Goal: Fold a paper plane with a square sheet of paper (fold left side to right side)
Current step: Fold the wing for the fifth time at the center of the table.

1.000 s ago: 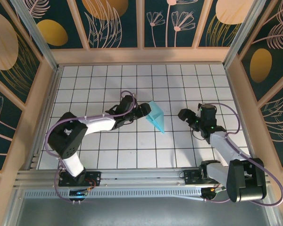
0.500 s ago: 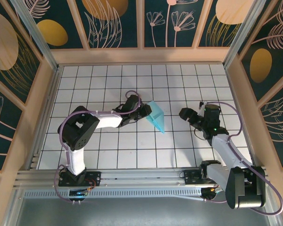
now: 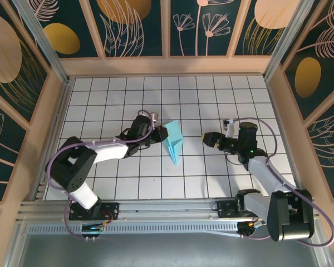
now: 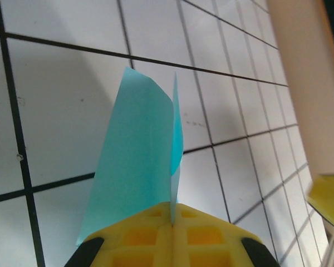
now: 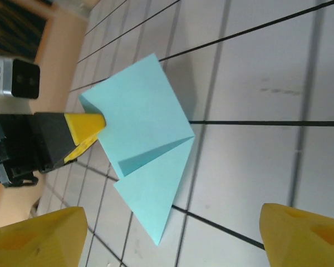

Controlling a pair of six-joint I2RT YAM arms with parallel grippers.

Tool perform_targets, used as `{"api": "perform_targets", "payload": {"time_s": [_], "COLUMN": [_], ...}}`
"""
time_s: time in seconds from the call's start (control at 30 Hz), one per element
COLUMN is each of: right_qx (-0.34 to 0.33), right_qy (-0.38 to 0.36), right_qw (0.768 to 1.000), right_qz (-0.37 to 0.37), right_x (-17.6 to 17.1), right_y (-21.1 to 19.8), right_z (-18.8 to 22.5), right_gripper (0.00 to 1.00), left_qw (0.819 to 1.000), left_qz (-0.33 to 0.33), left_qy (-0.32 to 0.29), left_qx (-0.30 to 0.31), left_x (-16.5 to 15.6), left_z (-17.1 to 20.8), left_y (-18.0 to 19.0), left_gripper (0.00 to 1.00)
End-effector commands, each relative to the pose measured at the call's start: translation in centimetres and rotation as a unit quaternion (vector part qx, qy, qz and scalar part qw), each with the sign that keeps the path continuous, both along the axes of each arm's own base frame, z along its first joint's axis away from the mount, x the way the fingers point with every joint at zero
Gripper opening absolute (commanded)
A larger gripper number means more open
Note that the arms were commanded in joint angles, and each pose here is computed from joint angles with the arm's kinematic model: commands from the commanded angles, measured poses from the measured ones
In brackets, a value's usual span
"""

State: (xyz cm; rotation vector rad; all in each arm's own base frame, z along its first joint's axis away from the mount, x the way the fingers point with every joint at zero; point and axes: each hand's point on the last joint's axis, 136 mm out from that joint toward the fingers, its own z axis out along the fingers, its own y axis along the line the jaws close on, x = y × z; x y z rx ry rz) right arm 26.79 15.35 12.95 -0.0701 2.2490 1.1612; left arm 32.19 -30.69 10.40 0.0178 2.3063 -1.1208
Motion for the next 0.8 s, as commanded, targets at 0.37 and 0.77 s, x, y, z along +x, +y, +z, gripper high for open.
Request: {"api": "perform_targets", "payload": {"time_s": [0.37,0.77], "right_qx": [0.049,0.066], "right_qy": [-0.086,-0.087], "right_qw": [0.978,0.965], "right_qz": [0.186,0.240], "right_x": [-1.7,-1.7], "right_y": [8.6,10.5], "right_z": [-0.3,-1.2], "right_gripper": [0.83,0.75], "left_qw": [0.978,0.976], "left_qz": [-0.169,-0.180], "left_qy": [-0.103,-0.091], "left_qx": [-0.062,-0.084], "left_x": [-5.3,-5.6], "left_z": [2.9,2.1], "left_y": [-0.5,-1.0], "left_gripper": [0.00,0.00]}}
